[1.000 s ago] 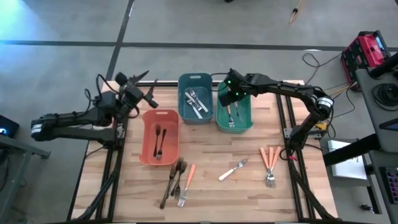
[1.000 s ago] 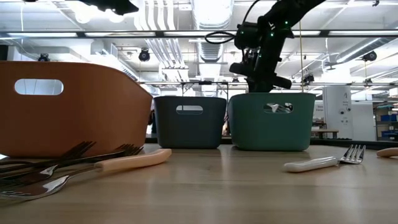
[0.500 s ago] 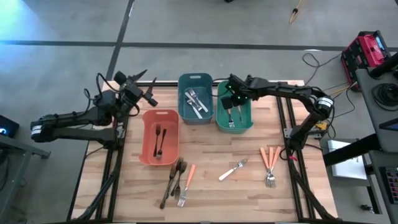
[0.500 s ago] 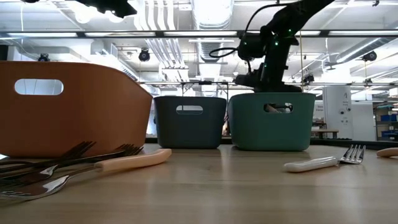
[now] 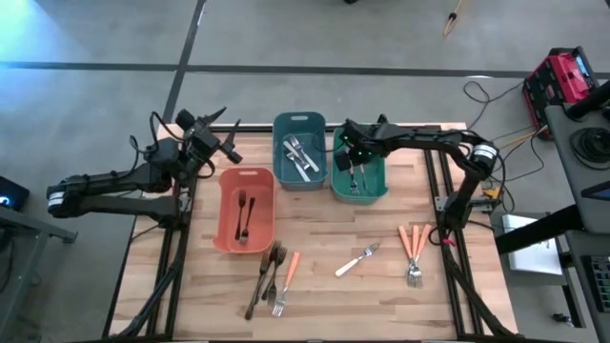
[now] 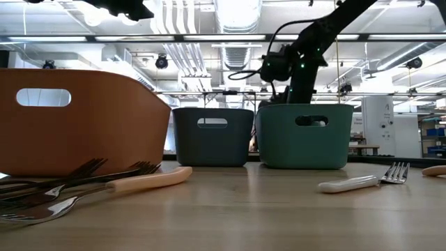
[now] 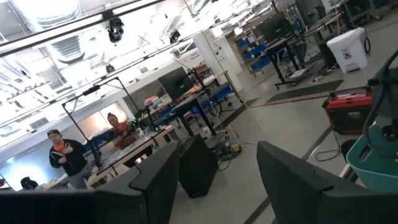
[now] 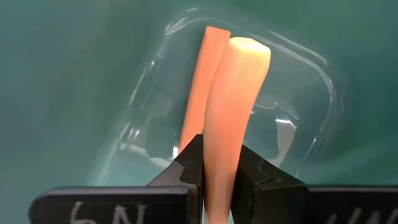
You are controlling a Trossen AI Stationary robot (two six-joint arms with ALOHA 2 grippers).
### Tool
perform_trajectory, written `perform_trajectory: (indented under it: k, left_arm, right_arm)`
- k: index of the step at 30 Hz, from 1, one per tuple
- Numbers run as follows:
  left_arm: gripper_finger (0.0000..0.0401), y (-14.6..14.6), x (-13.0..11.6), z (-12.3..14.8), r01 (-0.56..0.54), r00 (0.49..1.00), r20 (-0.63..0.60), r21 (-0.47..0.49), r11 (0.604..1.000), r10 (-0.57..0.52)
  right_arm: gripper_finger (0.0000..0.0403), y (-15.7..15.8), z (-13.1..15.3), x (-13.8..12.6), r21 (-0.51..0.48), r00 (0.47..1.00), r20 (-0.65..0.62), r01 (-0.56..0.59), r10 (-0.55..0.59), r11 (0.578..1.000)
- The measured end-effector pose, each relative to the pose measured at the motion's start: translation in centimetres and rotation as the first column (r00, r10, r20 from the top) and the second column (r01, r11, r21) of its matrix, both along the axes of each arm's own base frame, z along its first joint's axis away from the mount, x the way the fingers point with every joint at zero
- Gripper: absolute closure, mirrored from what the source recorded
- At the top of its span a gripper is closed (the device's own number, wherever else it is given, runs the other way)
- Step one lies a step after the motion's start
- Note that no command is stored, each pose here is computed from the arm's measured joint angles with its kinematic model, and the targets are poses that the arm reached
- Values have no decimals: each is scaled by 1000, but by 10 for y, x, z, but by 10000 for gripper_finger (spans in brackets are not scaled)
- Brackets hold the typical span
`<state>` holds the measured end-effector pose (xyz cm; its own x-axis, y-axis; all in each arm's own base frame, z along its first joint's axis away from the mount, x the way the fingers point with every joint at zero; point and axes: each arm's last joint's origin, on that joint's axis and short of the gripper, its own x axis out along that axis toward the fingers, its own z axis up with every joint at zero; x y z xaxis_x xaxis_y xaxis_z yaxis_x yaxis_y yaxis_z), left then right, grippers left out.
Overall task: Sort silverware by color (type)
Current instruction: Put the orange fork into the green bin
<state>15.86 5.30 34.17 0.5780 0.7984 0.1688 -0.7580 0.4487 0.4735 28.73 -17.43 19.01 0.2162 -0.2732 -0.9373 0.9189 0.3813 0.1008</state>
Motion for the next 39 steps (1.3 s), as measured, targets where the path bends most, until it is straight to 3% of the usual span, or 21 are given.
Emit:
perform_trajectory:
  k: [33, 39]
  left_arm:
    - [203, 0, 0, -2, 0, 1000, -11, -3, 1000, 0]
    - [203, 0, 0, -2, 0, 1000, -11, -3, 1000, 0]
  right_arm:
    - [368, -4, -15, 5, -3, 1000, -29, 2, -2, 1000]
    - [340, -4, -15, 5, -19, 999, -38, 1, -2, 1000]
